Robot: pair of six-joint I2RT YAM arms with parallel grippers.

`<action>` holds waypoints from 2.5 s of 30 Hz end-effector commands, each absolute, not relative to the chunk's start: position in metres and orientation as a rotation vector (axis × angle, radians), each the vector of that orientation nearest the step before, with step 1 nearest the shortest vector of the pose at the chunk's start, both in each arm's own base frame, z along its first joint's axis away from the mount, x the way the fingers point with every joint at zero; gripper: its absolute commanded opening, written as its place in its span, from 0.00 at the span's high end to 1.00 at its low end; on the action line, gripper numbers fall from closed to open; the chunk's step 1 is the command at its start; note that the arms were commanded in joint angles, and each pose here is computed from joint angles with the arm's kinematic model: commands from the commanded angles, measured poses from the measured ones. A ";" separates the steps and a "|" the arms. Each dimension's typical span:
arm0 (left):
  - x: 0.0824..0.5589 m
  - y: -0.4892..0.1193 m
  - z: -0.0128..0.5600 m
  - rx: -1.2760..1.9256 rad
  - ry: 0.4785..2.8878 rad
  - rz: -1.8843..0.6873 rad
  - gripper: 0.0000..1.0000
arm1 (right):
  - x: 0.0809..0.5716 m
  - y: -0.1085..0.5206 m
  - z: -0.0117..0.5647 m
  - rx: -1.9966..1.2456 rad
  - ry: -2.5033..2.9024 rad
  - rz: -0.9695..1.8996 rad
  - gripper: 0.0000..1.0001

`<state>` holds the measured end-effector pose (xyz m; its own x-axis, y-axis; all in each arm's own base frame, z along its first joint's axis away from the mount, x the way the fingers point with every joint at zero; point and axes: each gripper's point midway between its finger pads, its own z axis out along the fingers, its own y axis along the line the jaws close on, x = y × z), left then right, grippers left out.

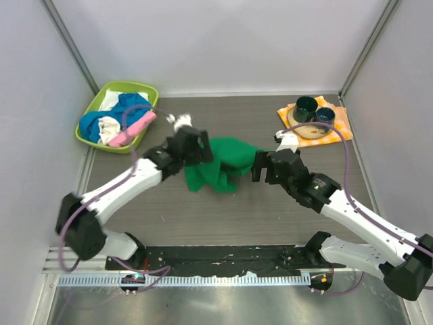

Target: Fold and stack the t-shirts

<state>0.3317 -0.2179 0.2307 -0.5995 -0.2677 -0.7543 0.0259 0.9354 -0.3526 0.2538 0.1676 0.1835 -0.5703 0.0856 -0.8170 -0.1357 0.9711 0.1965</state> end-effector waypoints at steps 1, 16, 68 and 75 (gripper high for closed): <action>0.293 -0.247 0.080 -0.188 2.450 -0.334 0.00 | 0.250 0.150 0.215 0.025 2.117 0.248 0.00; 0.242 -0.296 0.168 0.053 2.380 -0.438 0.00 | 0.247 0.163 0.160 -0.044 2.300 0.180 0.00; 0.176 -0.245 0.116 -0.033 2.399 -0.334 0.00 | 0.156 0.183 0.013 -0.108 2.617 0.043 0.99; 0.185 -0.246 0.150 -0.004 2.337 -0.341 0.00 | 0.191 0.205 0.089 -0.208 2.467 0.013 0.99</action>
